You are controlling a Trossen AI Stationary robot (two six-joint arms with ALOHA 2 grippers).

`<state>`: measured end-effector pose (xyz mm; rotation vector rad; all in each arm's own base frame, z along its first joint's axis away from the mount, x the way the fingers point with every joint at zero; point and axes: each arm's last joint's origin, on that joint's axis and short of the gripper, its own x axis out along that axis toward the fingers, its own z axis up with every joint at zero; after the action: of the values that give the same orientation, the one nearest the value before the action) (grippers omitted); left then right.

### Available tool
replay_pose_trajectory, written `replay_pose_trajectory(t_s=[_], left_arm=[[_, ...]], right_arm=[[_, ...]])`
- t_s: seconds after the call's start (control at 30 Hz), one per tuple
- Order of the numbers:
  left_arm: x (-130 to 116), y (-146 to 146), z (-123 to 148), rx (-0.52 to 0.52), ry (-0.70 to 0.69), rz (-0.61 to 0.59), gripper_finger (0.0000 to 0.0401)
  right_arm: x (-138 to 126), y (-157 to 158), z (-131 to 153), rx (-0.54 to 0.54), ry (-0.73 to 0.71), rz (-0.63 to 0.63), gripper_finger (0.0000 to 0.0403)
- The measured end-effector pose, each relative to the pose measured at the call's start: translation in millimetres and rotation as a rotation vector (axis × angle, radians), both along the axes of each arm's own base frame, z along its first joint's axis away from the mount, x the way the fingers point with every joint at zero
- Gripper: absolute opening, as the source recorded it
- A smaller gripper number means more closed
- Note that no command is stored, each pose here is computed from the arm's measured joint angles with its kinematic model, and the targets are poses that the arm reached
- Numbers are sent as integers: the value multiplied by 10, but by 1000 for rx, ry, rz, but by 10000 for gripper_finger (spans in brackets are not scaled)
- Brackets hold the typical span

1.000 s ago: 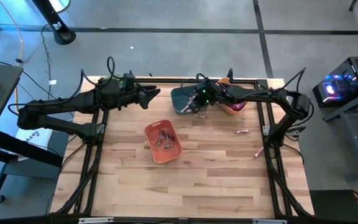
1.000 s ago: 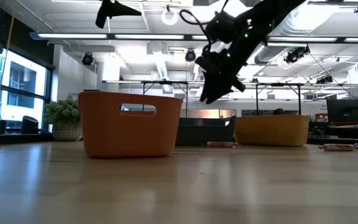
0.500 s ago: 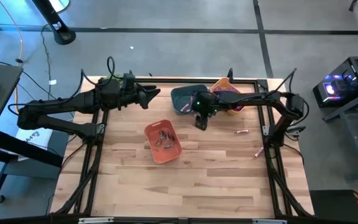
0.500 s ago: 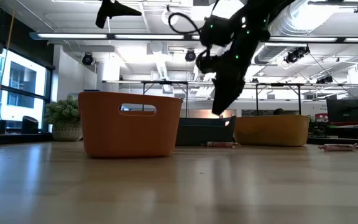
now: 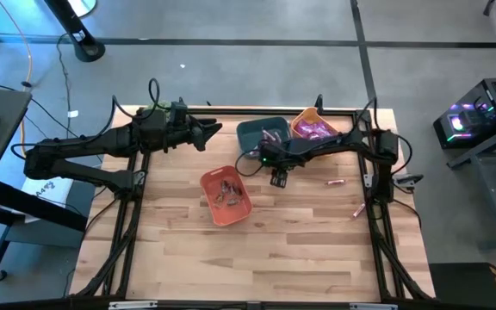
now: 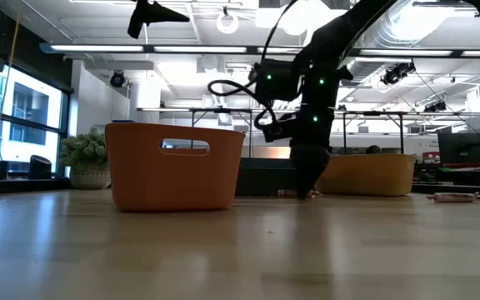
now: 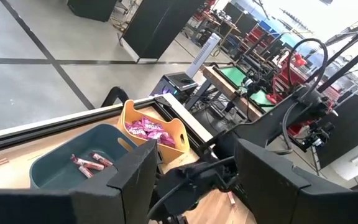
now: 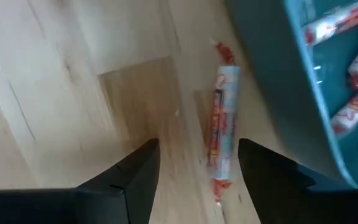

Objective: Sort candy
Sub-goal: Put the top red candy into the blue bin

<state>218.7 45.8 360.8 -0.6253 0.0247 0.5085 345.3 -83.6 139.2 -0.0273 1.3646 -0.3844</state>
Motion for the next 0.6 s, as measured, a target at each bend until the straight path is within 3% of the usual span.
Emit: replay_pose_trajectory(t_s=[0.2,0.37,0.47,0.6], left_arm=[[0,0,0,0,0,1,209],[0,1,0,0,0,1,209],[0,0,0,0,0,1,209],[0,0,0,6,3,-1,209]], right_arm=[[16,-5,-55,144,-20,33,188],[12,62,-68,275,-26,77,86],[11,133,-40,299,-27,85,22],[-38,319,145,391,-54,135,23]])
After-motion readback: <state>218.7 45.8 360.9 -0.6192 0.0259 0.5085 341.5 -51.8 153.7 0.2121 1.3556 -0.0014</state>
